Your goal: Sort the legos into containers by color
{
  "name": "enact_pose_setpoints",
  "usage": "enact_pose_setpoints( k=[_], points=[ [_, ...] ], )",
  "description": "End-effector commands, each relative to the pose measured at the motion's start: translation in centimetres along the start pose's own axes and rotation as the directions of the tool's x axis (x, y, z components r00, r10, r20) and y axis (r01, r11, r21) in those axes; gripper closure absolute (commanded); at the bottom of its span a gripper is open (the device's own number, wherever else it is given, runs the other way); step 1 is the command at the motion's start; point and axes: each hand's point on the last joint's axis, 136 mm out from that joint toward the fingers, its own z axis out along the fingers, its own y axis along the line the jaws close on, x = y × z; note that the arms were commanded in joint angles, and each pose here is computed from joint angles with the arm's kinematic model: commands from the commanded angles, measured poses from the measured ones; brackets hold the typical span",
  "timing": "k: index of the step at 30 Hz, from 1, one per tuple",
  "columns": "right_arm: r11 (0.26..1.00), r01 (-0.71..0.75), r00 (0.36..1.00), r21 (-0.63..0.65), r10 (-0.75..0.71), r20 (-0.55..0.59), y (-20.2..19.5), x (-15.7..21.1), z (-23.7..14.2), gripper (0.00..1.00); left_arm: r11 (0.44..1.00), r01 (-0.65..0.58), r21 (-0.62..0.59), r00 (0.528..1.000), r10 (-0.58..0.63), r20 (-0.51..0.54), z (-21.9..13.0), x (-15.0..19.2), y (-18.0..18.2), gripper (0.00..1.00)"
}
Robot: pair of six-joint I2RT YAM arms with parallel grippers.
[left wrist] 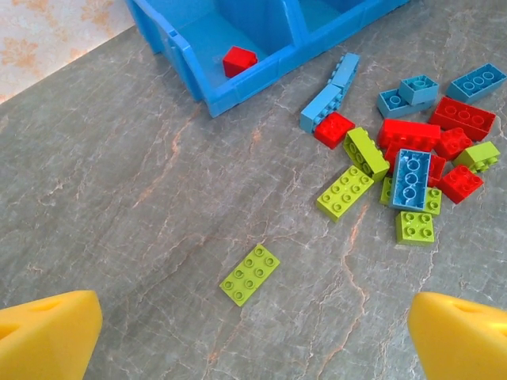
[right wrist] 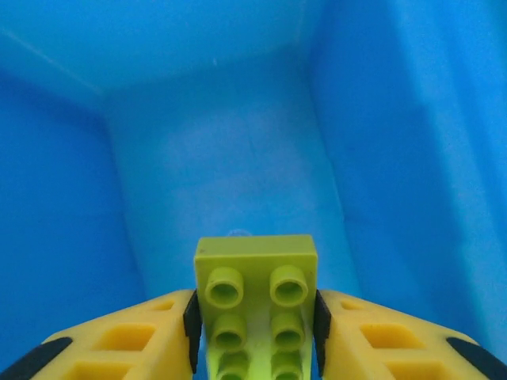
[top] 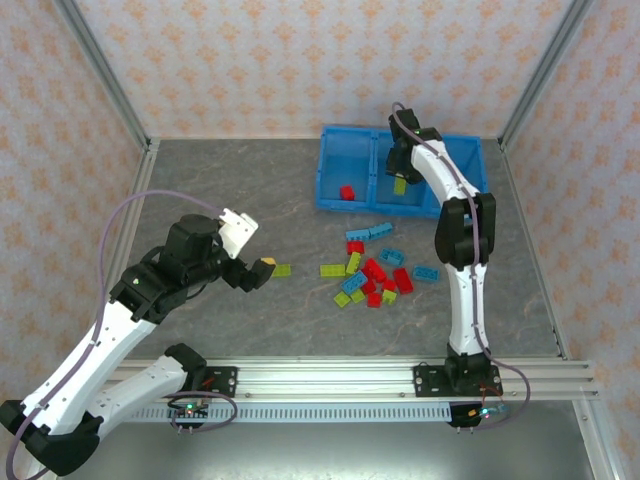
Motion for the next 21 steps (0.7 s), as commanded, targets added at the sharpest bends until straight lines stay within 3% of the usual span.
enact_pose_setpoints(
  k=[1,9,15,21],
  points=[
    [0.999,-0.040,0.999,-0.024,0.041,0.029,-0.4,-1.8,-2.7,0.48,0.999,0.042,-0.033,0.999,-0.042,0.002,0.1,-0.1,0.6,0.00],
    [0.990,-0.107,0.993,-0.095,0.111,0.033,-0.5,-0.7,-8.7,0.49,0.999,0.025,-0.032,1.000,-0.026,-0.005,1.0,-0.5,0.7,0.00],
    [0.899,-0.416,0.909,-0.139,0.415,-0.035,-1.1,7.4,-12.5,0.48,0.999,0.036,-0.032,0.999,-0.037,-0.005,1.8,-0.6,0.8,0.00],
    [0.825,-0.550,0.832,-0.130,0.527,-0.172,0.0,13.7,-9.5,0.46,0.999,0.044,-0.013,0.999,-0.044,-0.004,2.2,-0.9,0.5,0.00]
  ],
)
